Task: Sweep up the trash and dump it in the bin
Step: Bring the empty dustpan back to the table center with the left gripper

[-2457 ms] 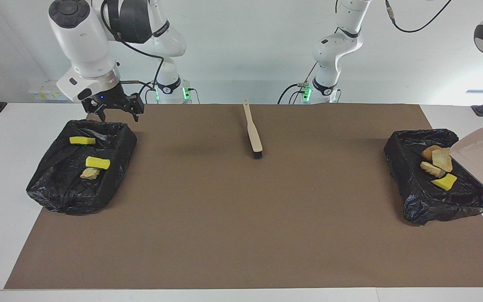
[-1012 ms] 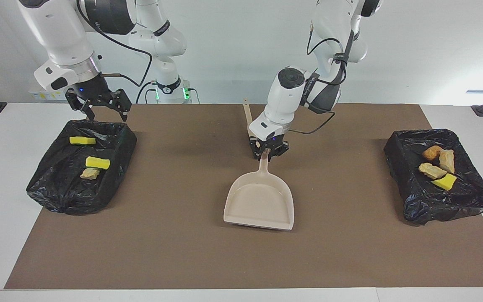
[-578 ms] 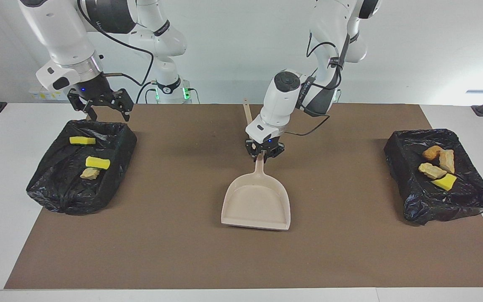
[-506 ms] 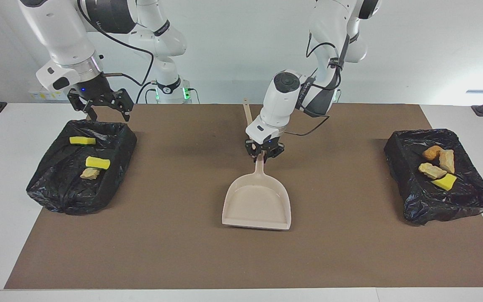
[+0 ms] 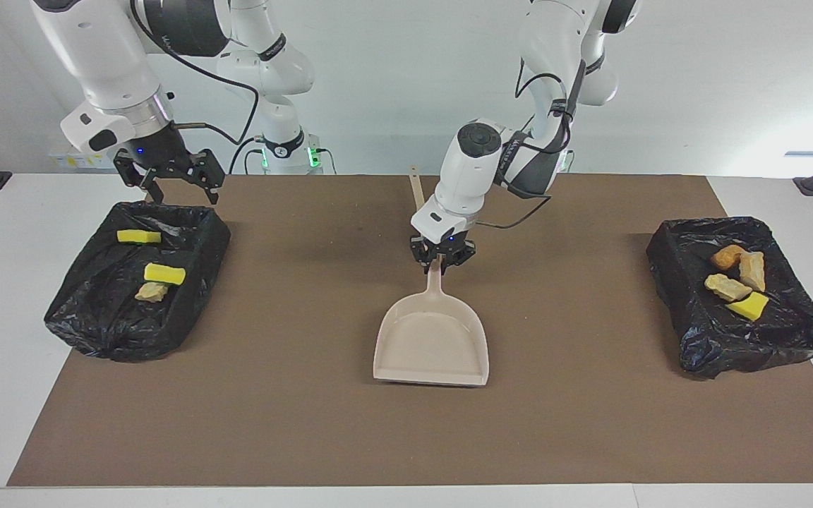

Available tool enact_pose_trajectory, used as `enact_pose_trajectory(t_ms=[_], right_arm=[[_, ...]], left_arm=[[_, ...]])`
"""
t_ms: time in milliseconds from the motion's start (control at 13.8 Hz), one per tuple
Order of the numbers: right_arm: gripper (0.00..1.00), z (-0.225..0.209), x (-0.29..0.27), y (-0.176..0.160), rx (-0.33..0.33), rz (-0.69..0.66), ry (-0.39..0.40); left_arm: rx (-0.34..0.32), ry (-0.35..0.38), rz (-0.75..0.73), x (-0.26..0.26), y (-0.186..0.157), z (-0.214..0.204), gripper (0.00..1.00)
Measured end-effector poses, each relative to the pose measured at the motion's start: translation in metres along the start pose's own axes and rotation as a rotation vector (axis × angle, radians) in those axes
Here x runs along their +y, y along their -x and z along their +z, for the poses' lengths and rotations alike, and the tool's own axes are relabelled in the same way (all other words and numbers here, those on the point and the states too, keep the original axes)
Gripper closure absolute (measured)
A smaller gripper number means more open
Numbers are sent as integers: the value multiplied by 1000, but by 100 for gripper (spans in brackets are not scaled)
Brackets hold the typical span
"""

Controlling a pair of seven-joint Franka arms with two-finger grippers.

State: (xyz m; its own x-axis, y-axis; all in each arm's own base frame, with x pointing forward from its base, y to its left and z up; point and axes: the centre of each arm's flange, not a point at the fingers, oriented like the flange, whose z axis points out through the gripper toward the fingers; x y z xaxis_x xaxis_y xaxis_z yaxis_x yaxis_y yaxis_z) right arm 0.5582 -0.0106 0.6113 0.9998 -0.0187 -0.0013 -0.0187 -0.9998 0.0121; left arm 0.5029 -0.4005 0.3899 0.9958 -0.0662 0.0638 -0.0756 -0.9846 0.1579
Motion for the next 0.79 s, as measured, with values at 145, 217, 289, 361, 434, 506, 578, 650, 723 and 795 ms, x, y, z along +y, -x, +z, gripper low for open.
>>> enact_pose_trajectory(t_ms=[145, 217, 289, 361, 434, 506, 578, 650, 723, 795], right_arm=[[0, 0, 0, 0, 0, 0, 0], [0, 0, 0, 0, 0, 0, 0], [0, 0, 1, 0, 0, 1, 0], [0, 0, 1, 0, 0, 2, 0], [0, 0, 2, 0, 0, 3, 0], [0, 0, 2, 0, 0, 3, 0], [0, 0, 2, 0, 0, 3, 0], [0, 0, 2, 0, 0, 4, 0], [0, 0, 3, 0, 0, 6, 0], [0, 0, 4, 0, 0, 7, 0]], left_arm=[[1, 2, -12, 4, 2, 0, 68], [2, 3, -15, 5, 3, 0, 68], [5, 5, -16, 5, 2, 1, 68], [9, 7, -17, 5, 2, 1, 68], [14, 11, -18, 5, 1, 2, 68], [18, 13, -19, 5, 0, 4, 68], [20, 14, -19, 5, 0, 6, 68], [19, 14, -20, 5, -1, 9, 68], [17, 13, -21, 5, -1, 13, 68], [15, 12, -28, 5, -1, 17, 68]])
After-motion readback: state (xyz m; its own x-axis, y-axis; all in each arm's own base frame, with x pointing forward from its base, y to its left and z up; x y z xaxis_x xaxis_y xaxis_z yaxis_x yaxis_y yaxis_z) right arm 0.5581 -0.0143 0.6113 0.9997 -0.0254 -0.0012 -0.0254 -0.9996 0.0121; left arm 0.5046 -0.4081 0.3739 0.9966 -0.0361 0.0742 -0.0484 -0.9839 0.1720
